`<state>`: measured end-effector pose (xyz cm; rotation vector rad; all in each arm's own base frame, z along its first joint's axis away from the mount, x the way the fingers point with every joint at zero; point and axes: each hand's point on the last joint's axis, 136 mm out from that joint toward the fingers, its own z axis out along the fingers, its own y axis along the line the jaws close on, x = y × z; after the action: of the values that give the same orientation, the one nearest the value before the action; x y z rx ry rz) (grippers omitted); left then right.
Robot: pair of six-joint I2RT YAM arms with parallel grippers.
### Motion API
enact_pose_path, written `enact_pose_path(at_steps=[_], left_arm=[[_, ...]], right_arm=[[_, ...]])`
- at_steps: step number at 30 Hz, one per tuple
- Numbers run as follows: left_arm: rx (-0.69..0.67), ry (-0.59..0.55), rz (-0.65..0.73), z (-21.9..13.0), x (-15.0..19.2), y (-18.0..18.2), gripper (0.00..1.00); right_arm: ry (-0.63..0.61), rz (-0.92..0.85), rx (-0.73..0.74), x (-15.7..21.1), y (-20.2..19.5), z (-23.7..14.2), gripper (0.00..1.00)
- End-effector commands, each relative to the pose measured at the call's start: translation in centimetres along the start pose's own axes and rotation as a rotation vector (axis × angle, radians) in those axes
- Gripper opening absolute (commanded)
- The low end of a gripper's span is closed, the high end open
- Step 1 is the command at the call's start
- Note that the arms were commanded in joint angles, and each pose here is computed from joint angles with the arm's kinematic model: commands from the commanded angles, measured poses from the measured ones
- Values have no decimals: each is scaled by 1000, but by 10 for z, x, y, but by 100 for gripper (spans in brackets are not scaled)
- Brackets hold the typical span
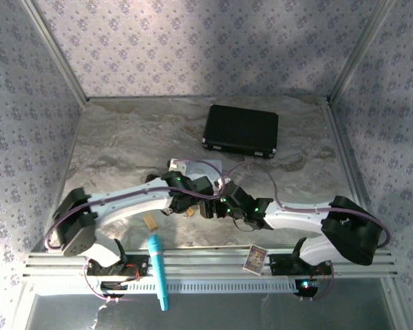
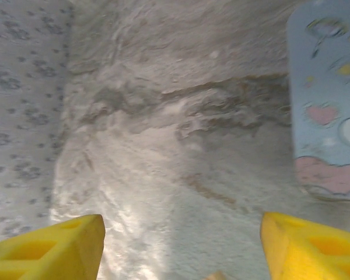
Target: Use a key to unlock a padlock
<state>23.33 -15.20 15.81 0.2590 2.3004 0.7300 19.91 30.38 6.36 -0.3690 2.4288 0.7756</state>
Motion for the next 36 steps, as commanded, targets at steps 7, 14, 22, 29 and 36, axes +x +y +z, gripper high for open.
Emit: enact_pose_path(at_steps=[7, 14, 22, 29, 36], left_arm=[[95, -14, -205, 1, -11, 18, 75], [240, 47, -350, 13, 1, 25, 80], [360, 78, -469, 17, 14, 27, 100], [406, 89, -522, 18, 14, 25, 100], [421, 60, -534, 15, 9, 28, 100]], right_arm=[[-8, 50, -33, 7, 40, 38, 75], [14, 18, 1, 15, 49, 60, 72], [116, -8, 156, 38, 30, 76, 58], [184, 29, 191, 59, 19, 79, 39], [184, 87, 169, 64, 9, 67, 16]])
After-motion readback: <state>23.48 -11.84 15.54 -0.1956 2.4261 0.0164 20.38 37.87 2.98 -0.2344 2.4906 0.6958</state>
